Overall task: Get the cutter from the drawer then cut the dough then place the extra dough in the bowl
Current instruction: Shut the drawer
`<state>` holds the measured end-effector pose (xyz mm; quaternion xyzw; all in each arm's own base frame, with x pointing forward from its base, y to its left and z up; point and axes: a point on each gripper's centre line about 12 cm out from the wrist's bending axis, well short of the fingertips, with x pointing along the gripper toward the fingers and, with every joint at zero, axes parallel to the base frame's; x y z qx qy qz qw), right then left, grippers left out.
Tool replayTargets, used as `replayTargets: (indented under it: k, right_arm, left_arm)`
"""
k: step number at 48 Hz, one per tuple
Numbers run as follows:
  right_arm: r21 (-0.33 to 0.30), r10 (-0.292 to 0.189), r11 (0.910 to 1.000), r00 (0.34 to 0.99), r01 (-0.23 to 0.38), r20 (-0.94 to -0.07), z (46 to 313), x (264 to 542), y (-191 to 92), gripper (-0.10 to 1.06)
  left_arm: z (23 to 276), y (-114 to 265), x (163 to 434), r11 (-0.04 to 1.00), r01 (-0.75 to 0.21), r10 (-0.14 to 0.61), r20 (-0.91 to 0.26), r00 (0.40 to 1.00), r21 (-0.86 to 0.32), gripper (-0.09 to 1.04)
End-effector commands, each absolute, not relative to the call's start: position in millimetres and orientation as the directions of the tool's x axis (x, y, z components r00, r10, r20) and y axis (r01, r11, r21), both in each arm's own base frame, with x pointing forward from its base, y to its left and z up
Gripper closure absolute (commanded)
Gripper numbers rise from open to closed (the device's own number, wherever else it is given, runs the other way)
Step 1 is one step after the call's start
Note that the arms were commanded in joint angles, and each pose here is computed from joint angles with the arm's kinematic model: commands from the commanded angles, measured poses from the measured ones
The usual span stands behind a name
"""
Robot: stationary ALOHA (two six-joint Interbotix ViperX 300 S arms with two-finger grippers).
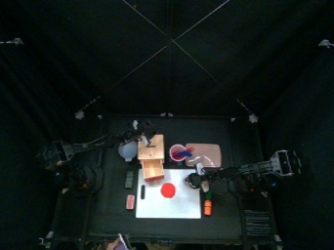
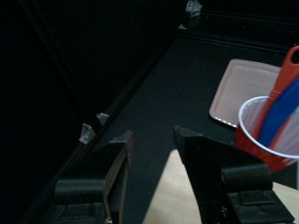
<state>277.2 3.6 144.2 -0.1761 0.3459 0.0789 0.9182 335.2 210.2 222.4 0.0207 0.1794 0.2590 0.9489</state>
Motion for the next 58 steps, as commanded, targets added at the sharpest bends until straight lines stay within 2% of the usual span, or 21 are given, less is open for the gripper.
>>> replayTargets:
  k: [1,7,13,25,30,37,46,52,58]
  right_arm:
    - [-0.267,0.027,0.9283,0.763,-0.259,-0.646,147.8,276.6,3.8,0.43]
    - [-0.255,0.024,0.9355,0.763,-0.245,-0.646,149.2,277.9,3.4,0.32]
    - [-0.231,0.022,0.9493,0.778,-0.213,-0.627,156.4,284.4,3.2,0.23]
    - [-0.239,0.018,0.952,0.814,-0.192,-0.581,180.7,305.0,4.1,0.21]
    - [-0.246,0.016,0.9515,0.828,-0.185,-0.561,194.5,317.6,5.3,0.21]
    - [-0.246,0.016,0.9502,0.817,-0.192,-0.576,196.8,334.8,8.4,0.21]
    - [-0.23,0.041,0.9502,0.816,-0.21,-0.576,195.9,369.4,20.8,0.22]
    - [-0.242,0.063,0.9346,0.79,-0.261,-0.61,177.6,390.1,33.4,0.25]
    - [-0.246,0.072,0.9283,0.785,-0.279,-0.616,170.2,407.5,40.0,0.35]
  left_arm:
    - [232.2,223.6,346.3,0.862,-0.482,0.507,-0.317,0.802,0.16,0.15]
    - [230.3,228.5,347.6,0.86,-0.479,0.509,-0.327,0.796,0.175,0.15]
    - [227.4,231.2,344.5,0.858,-0.478,0.513,-0.335,0.79,0.188,0.15]
    - [218.8,231.1,339.5,0.862,-0.461,0.507,-0.378,0.775,0.212,0.15]
    - [215.7,229.3,338.6,0.866,-0.447,0.501,-0.388,0.774,0.226,0.15]
    - [214.1,228.9,337.7,0.867,-0.437,0.498,-0.392,0.774,0.24,0.15]
    - [212.7,227.8,336.5,0.87,-0.421,0.493,-0.405,0.77,0.257,0.15]
    - [212.2,228.2,333.1,0.869,-0.44,0.492,-0.465,0.736,0.225,0.16]
    - [207.1,226.3,327.9,0.874,-0.427,0.482,-0.529,0.699,0.232,0.21]
